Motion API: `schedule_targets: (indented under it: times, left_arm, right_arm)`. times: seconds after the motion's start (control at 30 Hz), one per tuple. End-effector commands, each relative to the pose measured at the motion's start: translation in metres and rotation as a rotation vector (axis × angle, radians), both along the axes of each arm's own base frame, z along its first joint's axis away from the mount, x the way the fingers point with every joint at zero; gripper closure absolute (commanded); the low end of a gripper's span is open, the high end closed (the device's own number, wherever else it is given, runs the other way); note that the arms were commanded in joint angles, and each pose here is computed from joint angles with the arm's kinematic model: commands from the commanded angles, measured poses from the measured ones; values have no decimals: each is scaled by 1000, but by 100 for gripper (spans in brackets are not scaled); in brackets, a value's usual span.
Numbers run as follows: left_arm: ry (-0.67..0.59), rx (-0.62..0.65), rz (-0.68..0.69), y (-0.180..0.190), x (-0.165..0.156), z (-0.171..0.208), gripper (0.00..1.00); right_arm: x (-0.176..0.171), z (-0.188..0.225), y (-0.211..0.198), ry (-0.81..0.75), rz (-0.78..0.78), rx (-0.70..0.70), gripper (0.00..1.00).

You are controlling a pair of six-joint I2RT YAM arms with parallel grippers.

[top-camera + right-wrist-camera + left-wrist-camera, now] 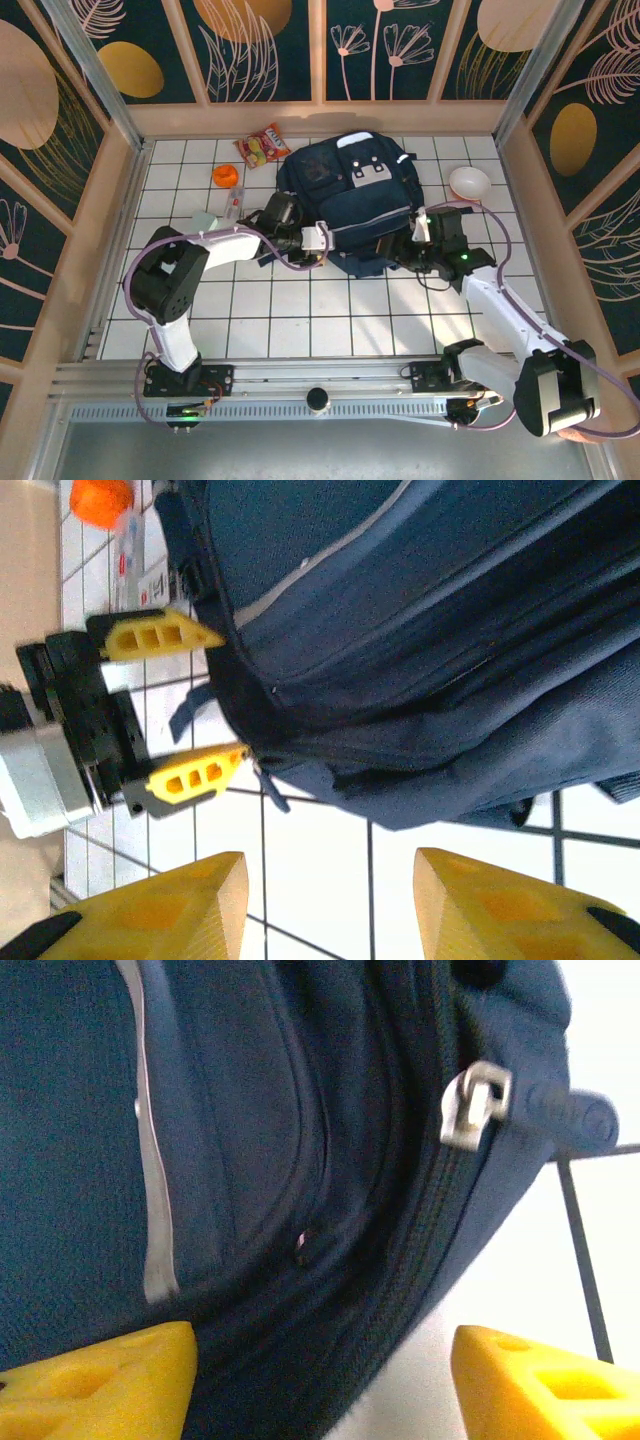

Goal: Pack books, pencil case, and school supplies into a backpack

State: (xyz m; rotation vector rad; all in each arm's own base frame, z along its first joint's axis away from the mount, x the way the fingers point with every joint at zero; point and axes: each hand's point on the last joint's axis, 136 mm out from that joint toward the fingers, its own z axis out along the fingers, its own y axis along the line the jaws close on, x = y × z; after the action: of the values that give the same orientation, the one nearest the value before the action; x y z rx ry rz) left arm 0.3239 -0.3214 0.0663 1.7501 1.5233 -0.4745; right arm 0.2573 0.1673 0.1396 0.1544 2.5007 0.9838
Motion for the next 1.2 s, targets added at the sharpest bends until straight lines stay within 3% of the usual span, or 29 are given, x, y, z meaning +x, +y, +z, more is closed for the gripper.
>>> schedule_targets:
  times: [0.0, 0.1, 0.2, 0.27, 0.57, 0.87, 1.17]
  left_arm:
    - [44, -80, -150, -16, -16, 11, 52]
    - [122, -73, -173, -16, -27, 6, 77]
    - [161, -87, -160, -15, -33, 7, 94]
    - [176, -106, -156, -15, -36, 10, 100]
    - [260, -224, -151, -25, -43, 32, 100]
    - [302, -271, -159, -29, -50, 41, 100]
    - [319, -301, -173, -32, -53, 50, 100]
  right_arm:
    - [-4, 0, 14, 4, 12, 58, 53]
    - [-8, 2, 30, 7, 37, 105, 53]
    - [-12, 1, 44, 13, 56, 100, 53]
    - [-13, -3, 49, 16, 69, 66, 54]
    - [-15, -15, 78, 42, 107, 56, 54]
    - [2, -38, 70, 81, -59, 8, 55]
    - [14, -43, 78, 81, -86, -2, 62]
